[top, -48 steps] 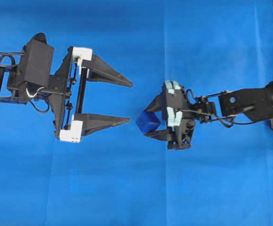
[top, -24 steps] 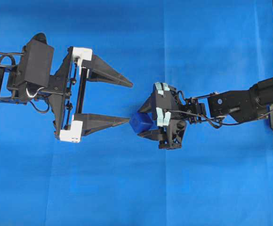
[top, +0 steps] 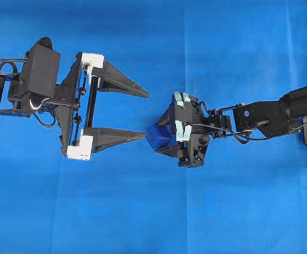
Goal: Handover the blue block to the right arm after grasping it with the left arm, then place it in the designated position.
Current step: 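Open the right gripper to release the cube and lift away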
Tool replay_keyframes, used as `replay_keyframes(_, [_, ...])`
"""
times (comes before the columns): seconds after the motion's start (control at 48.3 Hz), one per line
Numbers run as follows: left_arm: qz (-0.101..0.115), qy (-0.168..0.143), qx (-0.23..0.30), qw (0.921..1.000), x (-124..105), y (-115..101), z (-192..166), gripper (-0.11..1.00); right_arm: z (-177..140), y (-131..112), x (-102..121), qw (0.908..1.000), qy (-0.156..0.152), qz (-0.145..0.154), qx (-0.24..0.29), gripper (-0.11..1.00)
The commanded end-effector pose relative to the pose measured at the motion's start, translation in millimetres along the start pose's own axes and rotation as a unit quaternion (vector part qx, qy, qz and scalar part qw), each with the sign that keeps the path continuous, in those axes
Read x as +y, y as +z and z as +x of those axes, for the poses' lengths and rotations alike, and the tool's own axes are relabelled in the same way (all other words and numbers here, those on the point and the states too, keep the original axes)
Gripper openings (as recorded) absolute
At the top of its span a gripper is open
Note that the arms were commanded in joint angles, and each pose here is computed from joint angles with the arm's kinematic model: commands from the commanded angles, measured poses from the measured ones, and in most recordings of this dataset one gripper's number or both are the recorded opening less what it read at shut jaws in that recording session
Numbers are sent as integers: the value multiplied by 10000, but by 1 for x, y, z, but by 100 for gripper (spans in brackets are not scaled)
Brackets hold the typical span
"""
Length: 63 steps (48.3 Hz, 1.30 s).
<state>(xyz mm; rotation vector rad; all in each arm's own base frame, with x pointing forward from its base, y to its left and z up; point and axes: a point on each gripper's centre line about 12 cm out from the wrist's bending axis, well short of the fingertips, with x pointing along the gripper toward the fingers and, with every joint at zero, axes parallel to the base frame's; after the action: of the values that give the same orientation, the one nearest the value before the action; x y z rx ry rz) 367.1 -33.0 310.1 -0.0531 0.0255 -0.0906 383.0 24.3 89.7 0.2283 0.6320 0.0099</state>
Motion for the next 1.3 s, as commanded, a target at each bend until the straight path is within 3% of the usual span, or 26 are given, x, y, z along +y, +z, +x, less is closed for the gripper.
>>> replay_keyframes(0.0, [-15, -22, -252, 9997, -2, 18, -1, 93, -1, 11, 2, 9999, 29, 28, -167, 46])
replay_keyframes(0.104, [-15, -15, -260, 9997, -1, 19, -2, 93, -1, 11, 1, 9998, -2, 101, -154, 49])
replay_keyframes(0.228, [-15, -22, -260, 9997, -2, 19, -2, 93, -1, 10, 0, 9997, -39, 181, -135, 83])
replay_keyframes(0.29, [-15, -23, -268, 9996, -2, 19, -2, 93, -1, 10, 0, 9997, -43, 195, -136, 94])
replay_keyframes(0.435, [-15, -22, -260, 9997, -2, 18, -2, 93, -1, 11, 1, 9997, -36, 197, -151, 84])
replay_keyframes(0.704, [-7, -23, -268, 9996, -2, 19, -2, 93, -10, 25, 8, 9998, -11, 120, -151, 86])
replay_keyframes(0.994, [1, -23, -283, 9996, -2, 19, -1, 93, -53, 58, 21, 9998, -13, 50, -176, 86])
replay_keyframes(1.284, [8, -24, -298, 9996, -2, 20, -1, 93, -119, 95, 30, 9992, -42, -65, -400, 86])
